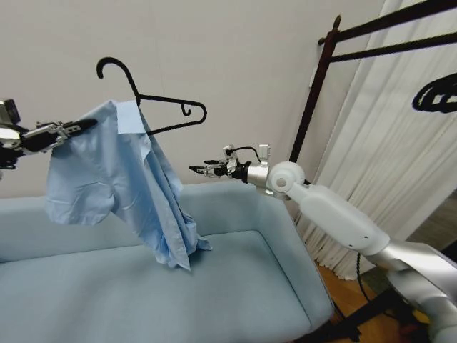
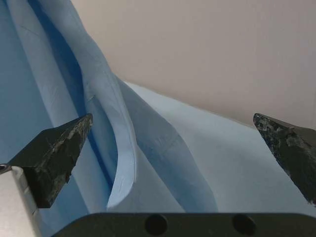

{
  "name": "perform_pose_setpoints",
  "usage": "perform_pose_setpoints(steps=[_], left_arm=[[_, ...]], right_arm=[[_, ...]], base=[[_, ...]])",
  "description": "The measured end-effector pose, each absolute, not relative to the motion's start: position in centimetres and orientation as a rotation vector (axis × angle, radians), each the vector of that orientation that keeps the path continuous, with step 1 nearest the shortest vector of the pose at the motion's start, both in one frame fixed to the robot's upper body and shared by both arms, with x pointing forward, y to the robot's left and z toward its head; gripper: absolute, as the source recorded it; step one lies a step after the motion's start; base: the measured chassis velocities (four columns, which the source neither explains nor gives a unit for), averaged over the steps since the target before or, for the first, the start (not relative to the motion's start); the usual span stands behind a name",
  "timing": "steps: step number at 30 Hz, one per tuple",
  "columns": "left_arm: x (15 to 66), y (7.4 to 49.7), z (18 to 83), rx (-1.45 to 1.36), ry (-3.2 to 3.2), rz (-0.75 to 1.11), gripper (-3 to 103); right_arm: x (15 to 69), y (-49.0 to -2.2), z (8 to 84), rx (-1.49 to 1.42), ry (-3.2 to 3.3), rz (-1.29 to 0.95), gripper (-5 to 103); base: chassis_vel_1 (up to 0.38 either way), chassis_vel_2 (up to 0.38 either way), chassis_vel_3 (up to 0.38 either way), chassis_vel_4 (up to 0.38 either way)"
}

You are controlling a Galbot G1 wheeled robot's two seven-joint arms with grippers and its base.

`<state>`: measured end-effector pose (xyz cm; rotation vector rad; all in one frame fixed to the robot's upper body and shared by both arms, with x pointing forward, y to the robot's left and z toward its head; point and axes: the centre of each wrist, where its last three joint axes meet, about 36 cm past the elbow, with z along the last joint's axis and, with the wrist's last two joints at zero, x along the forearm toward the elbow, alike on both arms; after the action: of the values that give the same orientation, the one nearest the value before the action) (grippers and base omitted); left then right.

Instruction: Pick up the clothes from the sofa and hang them on the clothes hanger.

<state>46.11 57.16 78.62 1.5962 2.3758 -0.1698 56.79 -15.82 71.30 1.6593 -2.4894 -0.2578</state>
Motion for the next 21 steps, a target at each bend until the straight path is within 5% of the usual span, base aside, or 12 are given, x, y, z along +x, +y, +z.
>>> perform_pose_setpoints(steps=[21], left_arm=[[46.8, 57.9, 77.5, 1.658, 2.286, -0.271, 3]], right_arm=[[55.3, -13.6, 66.7, 1.661, -2.377, -0.386, 100]], base=[[0.0, 0.0, 0.0, 0.0]])
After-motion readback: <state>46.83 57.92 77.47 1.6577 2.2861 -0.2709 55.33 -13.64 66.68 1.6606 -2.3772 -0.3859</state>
